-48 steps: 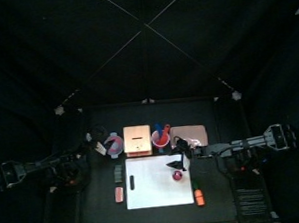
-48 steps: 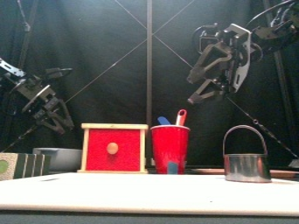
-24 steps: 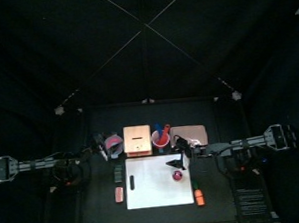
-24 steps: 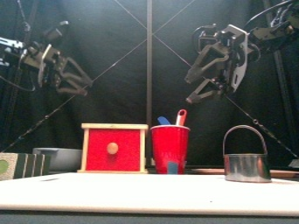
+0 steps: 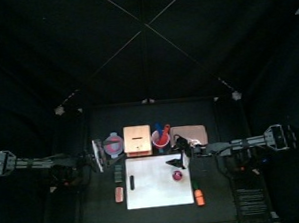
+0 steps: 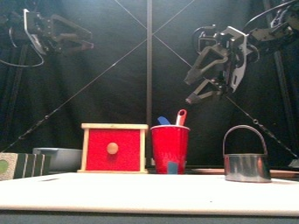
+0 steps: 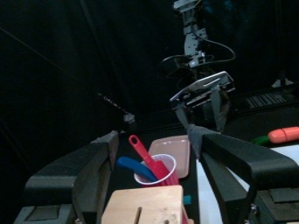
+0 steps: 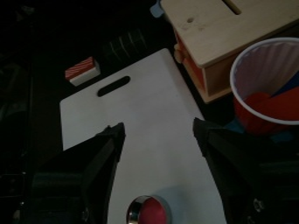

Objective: Get the cutter from the drawer then cut the dough then place the extra dough in the bowl
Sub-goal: Place the extra dough in the bowl

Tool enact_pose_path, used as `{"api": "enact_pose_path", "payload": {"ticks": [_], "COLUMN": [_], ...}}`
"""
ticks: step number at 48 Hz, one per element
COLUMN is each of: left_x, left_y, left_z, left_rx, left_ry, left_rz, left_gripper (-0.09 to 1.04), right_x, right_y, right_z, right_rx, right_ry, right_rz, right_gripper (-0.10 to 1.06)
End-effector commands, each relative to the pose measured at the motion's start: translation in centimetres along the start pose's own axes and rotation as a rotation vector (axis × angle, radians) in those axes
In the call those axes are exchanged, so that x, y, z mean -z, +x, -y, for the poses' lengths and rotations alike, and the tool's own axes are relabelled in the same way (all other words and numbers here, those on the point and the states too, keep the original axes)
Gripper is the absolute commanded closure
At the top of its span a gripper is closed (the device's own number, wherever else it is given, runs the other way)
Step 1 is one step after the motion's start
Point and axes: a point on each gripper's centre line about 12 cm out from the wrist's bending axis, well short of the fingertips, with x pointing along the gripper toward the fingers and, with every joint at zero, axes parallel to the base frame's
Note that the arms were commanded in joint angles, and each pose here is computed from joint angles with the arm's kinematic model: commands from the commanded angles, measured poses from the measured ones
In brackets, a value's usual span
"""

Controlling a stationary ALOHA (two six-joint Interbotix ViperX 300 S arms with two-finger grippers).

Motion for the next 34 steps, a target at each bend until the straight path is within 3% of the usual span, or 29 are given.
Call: {"api": "enact_pose_path", "payload": {"ticks": [1, 12, 34], "left_x": [-1.4, -2.0, -1.1], "left_y": [0.5, 0.4, 0.5], "left_z": [0.0, 1.7, 2.6], "left_rx": [0.004, 0.08, 0.115], "left_ry": [0.014, -0.017, -0.07], "left_rz": [0.05, 0.076, 0.043], "left_gripper": [-0.02, -0.02, -0.02], "right_x": [-1.0, -0.8, -1.0], "right_y": [-0.2, -0.3, -0.2], "right_z": [-0.2, -0.2, -0.1], "right_rx": [-0.008, -0.009, -0.007], "right_ry": [-0.009, -0.032, -0.017], "right_rz": [0.035, 0.03, 0.035], "right_gripper": [0.02, 0.02, 0.02]}}
